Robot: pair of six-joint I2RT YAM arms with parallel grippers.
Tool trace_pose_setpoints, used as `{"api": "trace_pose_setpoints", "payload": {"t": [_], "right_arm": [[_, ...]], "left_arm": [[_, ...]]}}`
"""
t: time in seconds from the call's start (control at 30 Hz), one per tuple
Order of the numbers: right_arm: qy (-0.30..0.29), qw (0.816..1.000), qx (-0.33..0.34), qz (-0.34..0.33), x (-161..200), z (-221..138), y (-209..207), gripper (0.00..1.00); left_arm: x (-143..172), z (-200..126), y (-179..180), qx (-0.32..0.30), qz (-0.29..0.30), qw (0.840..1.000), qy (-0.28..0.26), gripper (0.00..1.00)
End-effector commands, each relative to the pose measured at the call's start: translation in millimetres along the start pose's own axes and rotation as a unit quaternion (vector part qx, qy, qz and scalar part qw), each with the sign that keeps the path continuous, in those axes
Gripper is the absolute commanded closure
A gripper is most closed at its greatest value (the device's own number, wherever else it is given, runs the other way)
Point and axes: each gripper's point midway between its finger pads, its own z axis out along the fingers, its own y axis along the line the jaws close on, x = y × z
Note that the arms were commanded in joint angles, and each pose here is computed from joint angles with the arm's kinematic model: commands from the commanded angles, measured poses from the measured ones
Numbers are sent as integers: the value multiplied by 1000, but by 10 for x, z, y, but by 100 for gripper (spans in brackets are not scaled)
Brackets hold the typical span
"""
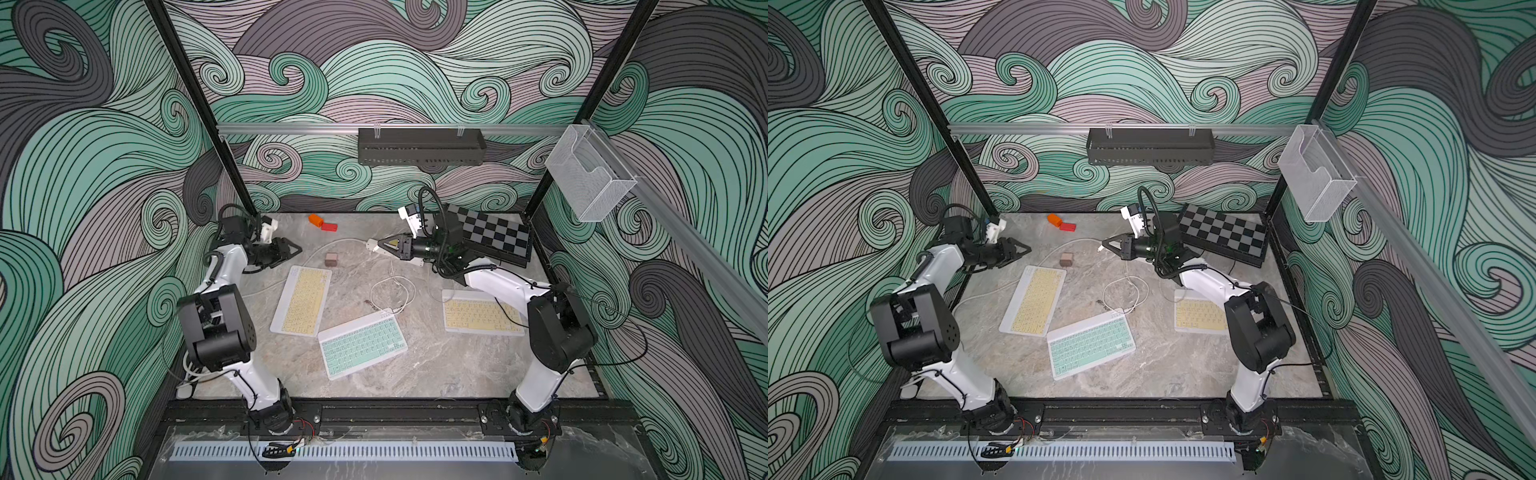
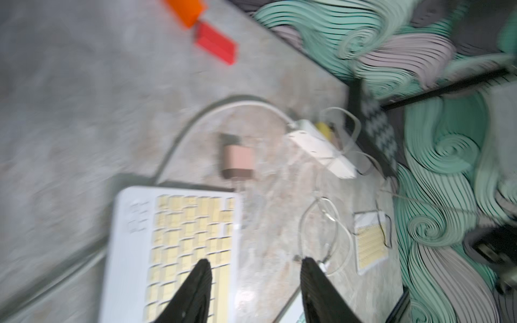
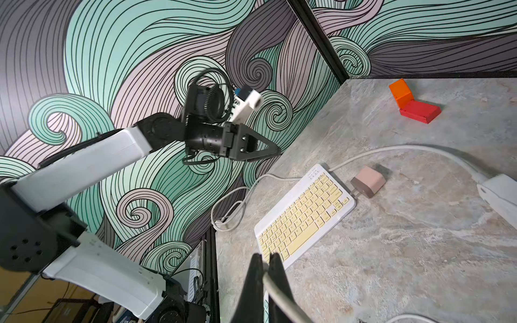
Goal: Unplug the wireless keyboard
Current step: Place the keyboard at the center of the board.
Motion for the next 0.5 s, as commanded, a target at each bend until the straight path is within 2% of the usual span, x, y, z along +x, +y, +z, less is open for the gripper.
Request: {"api": "trace_pose_setpoints", "payload": {"t": [0.0,0.03,0.1,0.17,0.27,0.37,0.47], "right_arm": [[16,999,-49,-17,-61,13,240,100],[34,995,-84,-46,-6,10,395,100],[62,991,-99,-65,99,-27,503,100],[75,986,-132,-76,146,-92,652,100],[77,979,-174,-79,108,-176,881,100],[52,985,-153,-66,-54,-228,944,100],[22,991,-128,-42,-251,-274,959,100]], "left_arm": [[69,65,-1070,153,78,985,-7,42],[107,111,-1177,167,78,983,-2,41],[94,209,-1293,189,57,980,5,41],[147,294,-1522,244,51,968,35,41],[411,466,-1784,276,93,954,77,41],[658,639,-1761,273,106,950,109,42],[767,739,-1922,277,147,945,89,41]]}}
